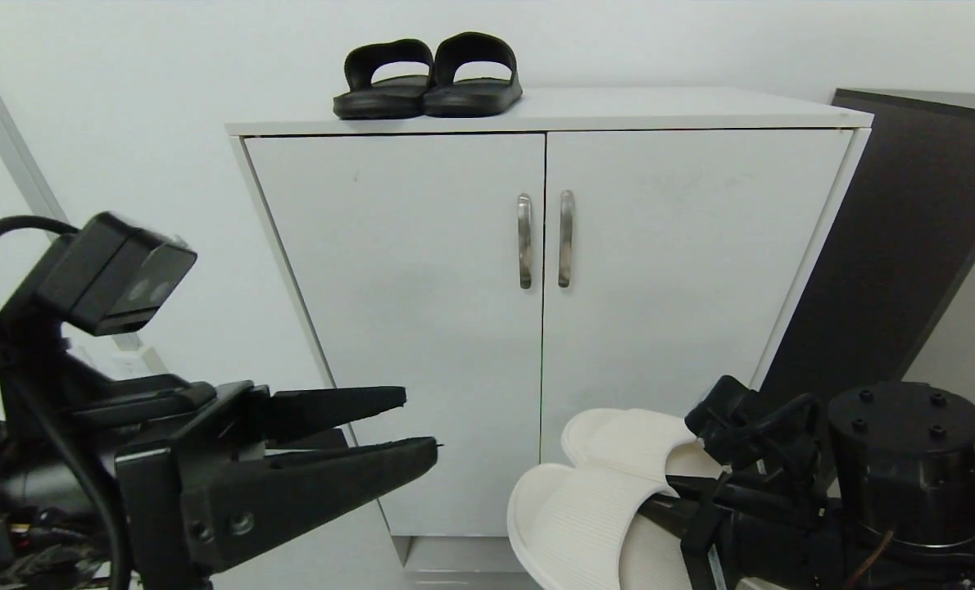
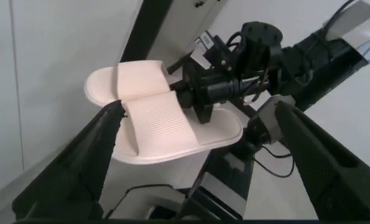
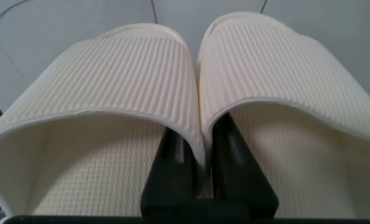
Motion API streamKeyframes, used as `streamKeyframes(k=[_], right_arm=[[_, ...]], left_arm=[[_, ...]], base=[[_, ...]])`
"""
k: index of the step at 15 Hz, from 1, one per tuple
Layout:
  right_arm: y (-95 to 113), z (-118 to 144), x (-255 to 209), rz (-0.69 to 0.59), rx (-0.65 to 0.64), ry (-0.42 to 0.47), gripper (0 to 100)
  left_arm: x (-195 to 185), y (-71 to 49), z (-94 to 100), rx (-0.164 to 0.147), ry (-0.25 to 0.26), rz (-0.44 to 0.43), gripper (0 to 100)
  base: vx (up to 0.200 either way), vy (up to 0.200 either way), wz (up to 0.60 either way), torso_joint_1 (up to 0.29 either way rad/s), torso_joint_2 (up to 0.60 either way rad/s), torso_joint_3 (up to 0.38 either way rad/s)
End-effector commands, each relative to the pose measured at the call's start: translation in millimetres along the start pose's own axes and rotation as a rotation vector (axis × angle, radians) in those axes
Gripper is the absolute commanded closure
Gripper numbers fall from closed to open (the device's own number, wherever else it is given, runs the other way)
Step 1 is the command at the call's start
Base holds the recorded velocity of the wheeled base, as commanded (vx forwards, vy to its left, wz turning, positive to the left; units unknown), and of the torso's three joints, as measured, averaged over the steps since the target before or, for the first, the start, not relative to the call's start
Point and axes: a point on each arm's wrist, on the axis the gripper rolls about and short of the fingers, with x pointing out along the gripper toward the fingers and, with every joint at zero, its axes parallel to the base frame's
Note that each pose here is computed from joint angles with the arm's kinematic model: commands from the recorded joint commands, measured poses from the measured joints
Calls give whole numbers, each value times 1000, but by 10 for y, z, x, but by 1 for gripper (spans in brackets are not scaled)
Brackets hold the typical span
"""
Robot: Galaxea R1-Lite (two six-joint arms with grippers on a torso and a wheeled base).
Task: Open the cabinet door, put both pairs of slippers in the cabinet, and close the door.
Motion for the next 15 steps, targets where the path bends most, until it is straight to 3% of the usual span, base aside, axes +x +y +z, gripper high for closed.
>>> streamKeyframes(k=[1,4,7,12,15], right_arm=[[-1,4,7,1,0,0,100],[2,2,2,-1,-2,-1,100],[3,1,10,2,-4,1,100],[10,2,2,4,-9,0,100],[11,6,10,8,-6,0,100]], left_arm=[[270,89,24,-23,44,-20,0],[465,150,42,-12,7,-8,0],[651,162,57,-11,9,10,0],[896,109,224,12,-20,-28,0],[1164,176,386,23,-45,-39,0]], base=[[0,0,0,0,0,0],[0,0,0,0,0,0],[0,0,0,0,0,0],[0,0,0,0,0,0],[0,0,0,0,0,0]])
